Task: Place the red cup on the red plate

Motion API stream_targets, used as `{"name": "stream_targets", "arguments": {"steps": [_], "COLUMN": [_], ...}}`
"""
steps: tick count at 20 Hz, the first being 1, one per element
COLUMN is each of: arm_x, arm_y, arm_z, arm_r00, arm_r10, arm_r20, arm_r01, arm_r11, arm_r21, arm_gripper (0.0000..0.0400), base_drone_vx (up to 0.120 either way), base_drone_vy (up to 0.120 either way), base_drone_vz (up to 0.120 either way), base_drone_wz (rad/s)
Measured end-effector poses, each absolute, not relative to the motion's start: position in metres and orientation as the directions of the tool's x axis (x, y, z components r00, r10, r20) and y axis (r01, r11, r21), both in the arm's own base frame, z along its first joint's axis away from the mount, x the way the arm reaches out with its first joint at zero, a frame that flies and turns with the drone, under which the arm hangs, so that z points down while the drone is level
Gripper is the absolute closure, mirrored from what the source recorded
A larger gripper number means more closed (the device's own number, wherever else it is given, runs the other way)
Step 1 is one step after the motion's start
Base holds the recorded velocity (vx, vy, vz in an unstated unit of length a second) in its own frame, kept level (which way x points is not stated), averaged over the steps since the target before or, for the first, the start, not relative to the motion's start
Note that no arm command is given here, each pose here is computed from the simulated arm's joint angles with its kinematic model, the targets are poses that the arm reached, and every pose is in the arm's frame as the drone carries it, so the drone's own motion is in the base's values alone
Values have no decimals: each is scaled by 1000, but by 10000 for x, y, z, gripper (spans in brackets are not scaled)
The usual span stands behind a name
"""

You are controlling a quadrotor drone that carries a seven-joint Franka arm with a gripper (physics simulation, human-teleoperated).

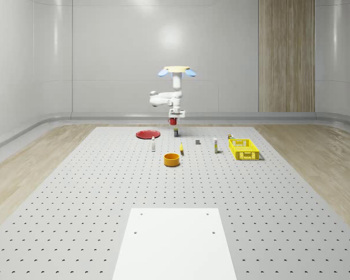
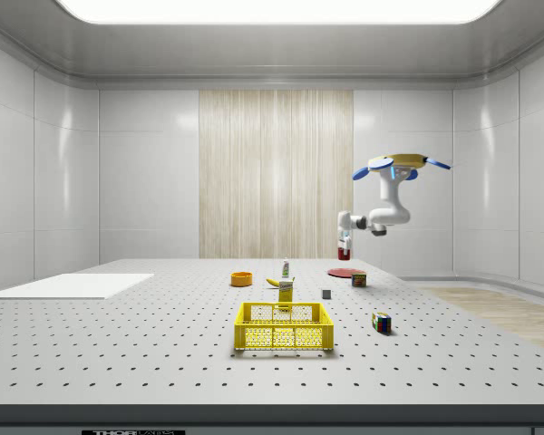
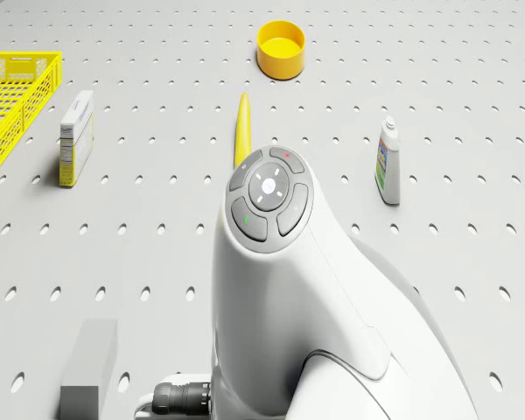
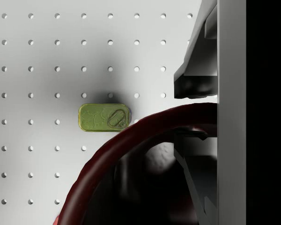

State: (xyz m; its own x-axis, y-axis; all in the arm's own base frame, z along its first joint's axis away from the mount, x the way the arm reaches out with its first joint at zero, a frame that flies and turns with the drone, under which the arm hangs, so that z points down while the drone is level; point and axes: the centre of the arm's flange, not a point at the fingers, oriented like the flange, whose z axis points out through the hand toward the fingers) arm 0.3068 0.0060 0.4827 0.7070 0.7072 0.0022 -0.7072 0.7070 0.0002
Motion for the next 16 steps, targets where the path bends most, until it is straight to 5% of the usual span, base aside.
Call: {"name": "stream_targets", "arguments": {"steps": [16], "arm_x": [3068], "arm_y": [60], "arm_z": [4827], "arm_r00": [707], "arm_r10": [707], "arm_r20": [2], "arm_r01": [-707], "arm_r11": [707], "arm_r21": [0], "arm_gripper": [300], "base_drone_vx": [0], "base_drone_vy": [-120], "base_drone_vz": [0], "base_drone_wz": [0]}}
